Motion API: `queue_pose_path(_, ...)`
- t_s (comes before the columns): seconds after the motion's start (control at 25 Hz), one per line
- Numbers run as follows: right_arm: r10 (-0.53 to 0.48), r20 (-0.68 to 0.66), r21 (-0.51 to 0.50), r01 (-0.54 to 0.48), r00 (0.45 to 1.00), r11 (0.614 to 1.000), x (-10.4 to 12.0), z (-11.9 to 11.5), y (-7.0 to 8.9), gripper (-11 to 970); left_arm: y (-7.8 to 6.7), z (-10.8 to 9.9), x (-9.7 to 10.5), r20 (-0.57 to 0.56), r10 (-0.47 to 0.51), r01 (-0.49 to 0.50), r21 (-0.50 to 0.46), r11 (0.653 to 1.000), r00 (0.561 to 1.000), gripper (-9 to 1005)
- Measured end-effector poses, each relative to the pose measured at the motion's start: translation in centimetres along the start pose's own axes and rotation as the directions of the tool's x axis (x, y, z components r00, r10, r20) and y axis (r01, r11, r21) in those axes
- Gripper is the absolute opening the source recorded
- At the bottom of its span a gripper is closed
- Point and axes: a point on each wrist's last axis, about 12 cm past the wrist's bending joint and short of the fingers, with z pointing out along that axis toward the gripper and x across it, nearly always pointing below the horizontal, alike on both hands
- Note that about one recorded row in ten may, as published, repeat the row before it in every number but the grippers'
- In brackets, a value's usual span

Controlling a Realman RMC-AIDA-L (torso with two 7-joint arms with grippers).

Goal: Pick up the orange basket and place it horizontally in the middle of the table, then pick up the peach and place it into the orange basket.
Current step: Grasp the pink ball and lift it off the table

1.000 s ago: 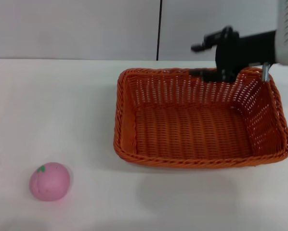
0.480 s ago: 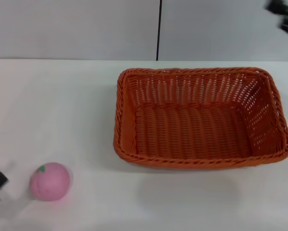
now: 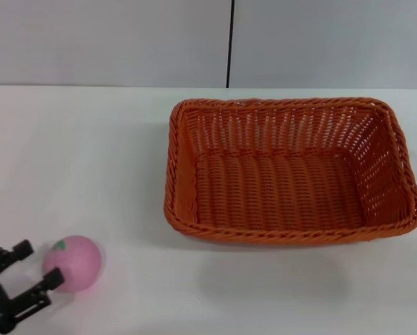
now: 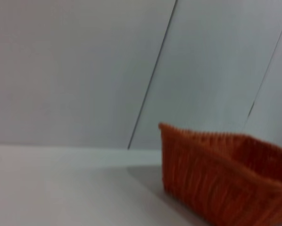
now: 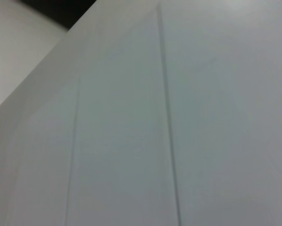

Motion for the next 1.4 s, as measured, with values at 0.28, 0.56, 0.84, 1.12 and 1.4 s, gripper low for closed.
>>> queue_pose_path(0.28,0.015,0.073,0.033,-0.018,0.997,0.999,-0.7,-1.6,0.4,542,0.4,2.1,0.8,-0.085,0.005,-0.003,0.025,1.000,0.996,827)
queue_pose_path(0.56,0.045,0.094,0.087,-0.054,0.995,0.995,-0.4,-2.6,0.7,549,0.4,3.2,0.6,-0.127,0.030,-0.017,0.100,0.995,0.991,827)
queue_pose_path(0.84,-0.015,0.134,0.232,-0.016,0.991,0.973,0.7,-4.0,1.0,555,0.4,4.0,0.5,-0.123,0.035,-0.022,0.106,0.994,0.992,548)
queue_pose_path(1.12,-0.050,0.125,0.373,0.000,0.991,0.928,2.3,-5.1,1.6,562,0.8,4.6,-0.2,-0.077,0.041,-0.034,0.088,0.995,0.996,357)
queue_pose_path(1.4,-0.030,0.085,0.424,-0.009,0.996,0.905,3.4,-5.3,1.7,569,2.0,5.5,-3.2,0.109,0.083,-0.088,0.045,0.995,0.991,294)
